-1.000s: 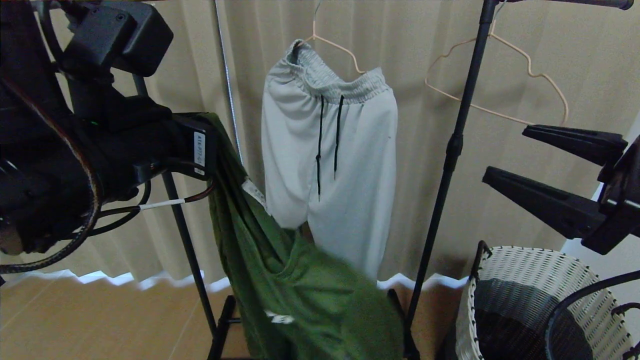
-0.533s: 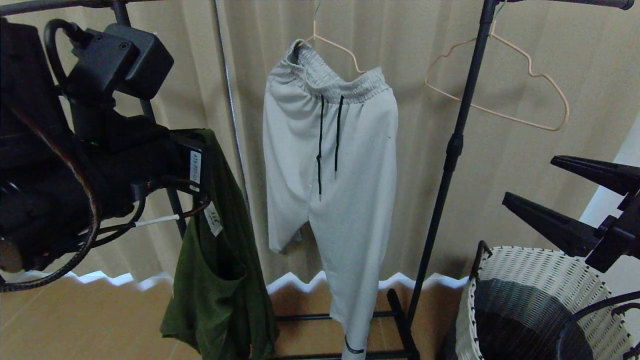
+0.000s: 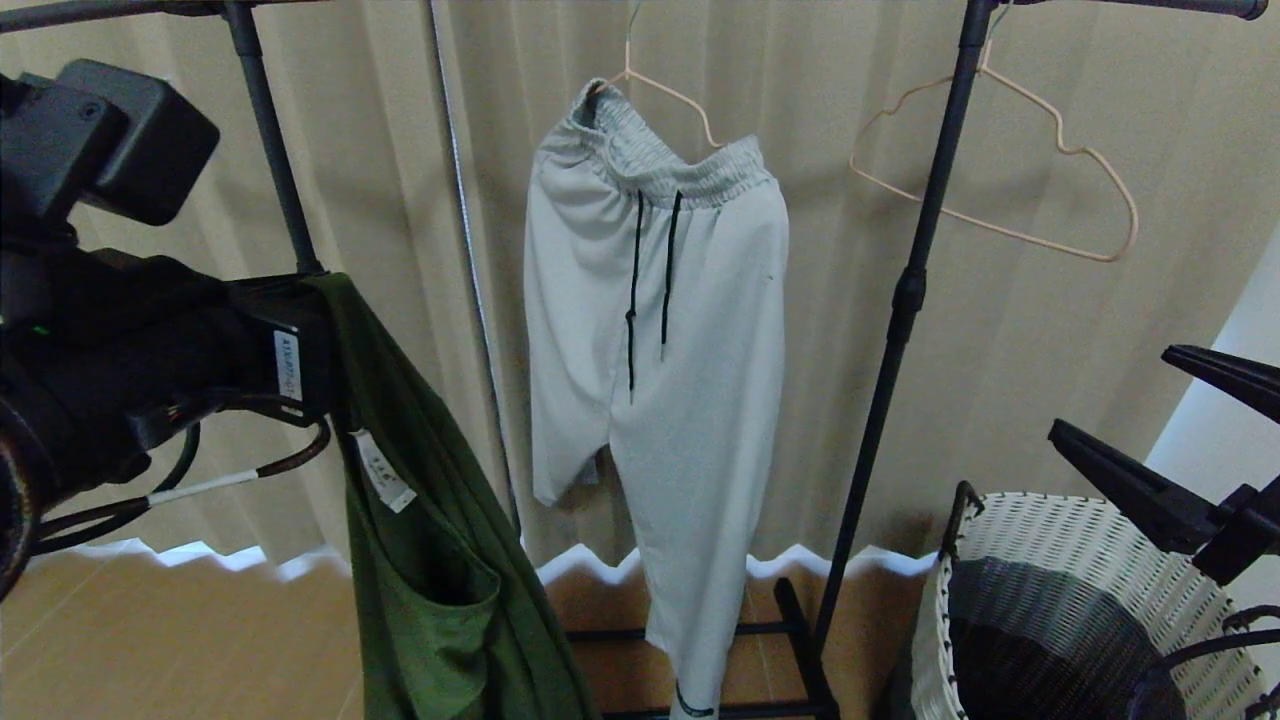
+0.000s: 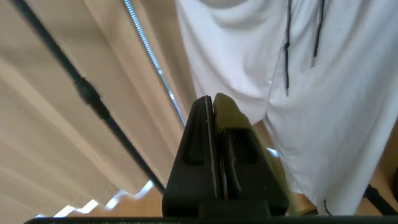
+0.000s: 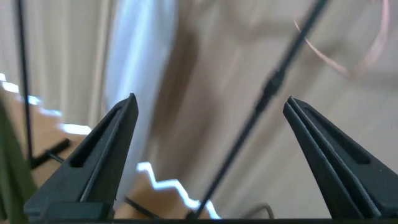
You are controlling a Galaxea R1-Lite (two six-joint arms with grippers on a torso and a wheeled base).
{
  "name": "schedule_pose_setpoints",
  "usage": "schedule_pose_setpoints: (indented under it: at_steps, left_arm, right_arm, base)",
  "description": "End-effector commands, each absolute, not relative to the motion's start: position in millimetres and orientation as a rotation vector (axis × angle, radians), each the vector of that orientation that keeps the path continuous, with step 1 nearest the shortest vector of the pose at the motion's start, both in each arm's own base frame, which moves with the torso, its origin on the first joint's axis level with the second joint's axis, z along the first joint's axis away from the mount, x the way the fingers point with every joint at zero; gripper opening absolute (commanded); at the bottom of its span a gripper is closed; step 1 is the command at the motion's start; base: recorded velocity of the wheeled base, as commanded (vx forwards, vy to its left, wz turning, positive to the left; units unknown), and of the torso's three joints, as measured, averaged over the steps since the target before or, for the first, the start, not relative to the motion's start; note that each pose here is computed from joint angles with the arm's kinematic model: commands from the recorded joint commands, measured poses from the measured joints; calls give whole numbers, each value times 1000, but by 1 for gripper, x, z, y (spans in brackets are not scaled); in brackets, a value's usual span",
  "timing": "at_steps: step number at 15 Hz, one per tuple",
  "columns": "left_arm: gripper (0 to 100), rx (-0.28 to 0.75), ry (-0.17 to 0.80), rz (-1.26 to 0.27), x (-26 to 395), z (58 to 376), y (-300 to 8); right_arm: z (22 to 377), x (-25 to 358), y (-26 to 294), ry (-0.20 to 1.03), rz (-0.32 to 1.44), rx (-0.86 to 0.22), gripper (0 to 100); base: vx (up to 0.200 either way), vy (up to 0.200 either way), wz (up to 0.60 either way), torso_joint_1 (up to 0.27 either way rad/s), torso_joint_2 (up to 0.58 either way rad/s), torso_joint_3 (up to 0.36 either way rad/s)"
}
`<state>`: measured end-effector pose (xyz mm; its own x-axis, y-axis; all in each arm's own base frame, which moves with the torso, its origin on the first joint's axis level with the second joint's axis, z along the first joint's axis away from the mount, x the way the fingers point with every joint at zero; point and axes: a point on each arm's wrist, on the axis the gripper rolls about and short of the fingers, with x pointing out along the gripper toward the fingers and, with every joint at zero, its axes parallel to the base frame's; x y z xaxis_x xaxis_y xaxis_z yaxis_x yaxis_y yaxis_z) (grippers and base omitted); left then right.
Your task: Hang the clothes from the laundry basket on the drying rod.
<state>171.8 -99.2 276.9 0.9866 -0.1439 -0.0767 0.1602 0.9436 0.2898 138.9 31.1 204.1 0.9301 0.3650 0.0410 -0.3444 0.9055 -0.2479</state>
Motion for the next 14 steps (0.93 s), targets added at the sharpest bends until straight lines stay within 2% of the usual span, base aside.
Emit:
schedule_pose_setpoints:
  at_steps: [1,10,14]
  left_arm:
    - [0,287,34,-146,162,280,-91]
    - [0,299,60,-147,150,266,-83]
    - [0,301,66,-148,146,262,-81]
  right_arm:
    - [203,138,27,-84,340,-242,100]
    - [204,137,16,-78,243,-249,100]
    - [204,138,10,-72,203,-252,100]
  base:
    - [0,0,0,0,0,0]
    - [0,0,0,1,-12,-5]
    - [0,0,0,63,-244,-284]
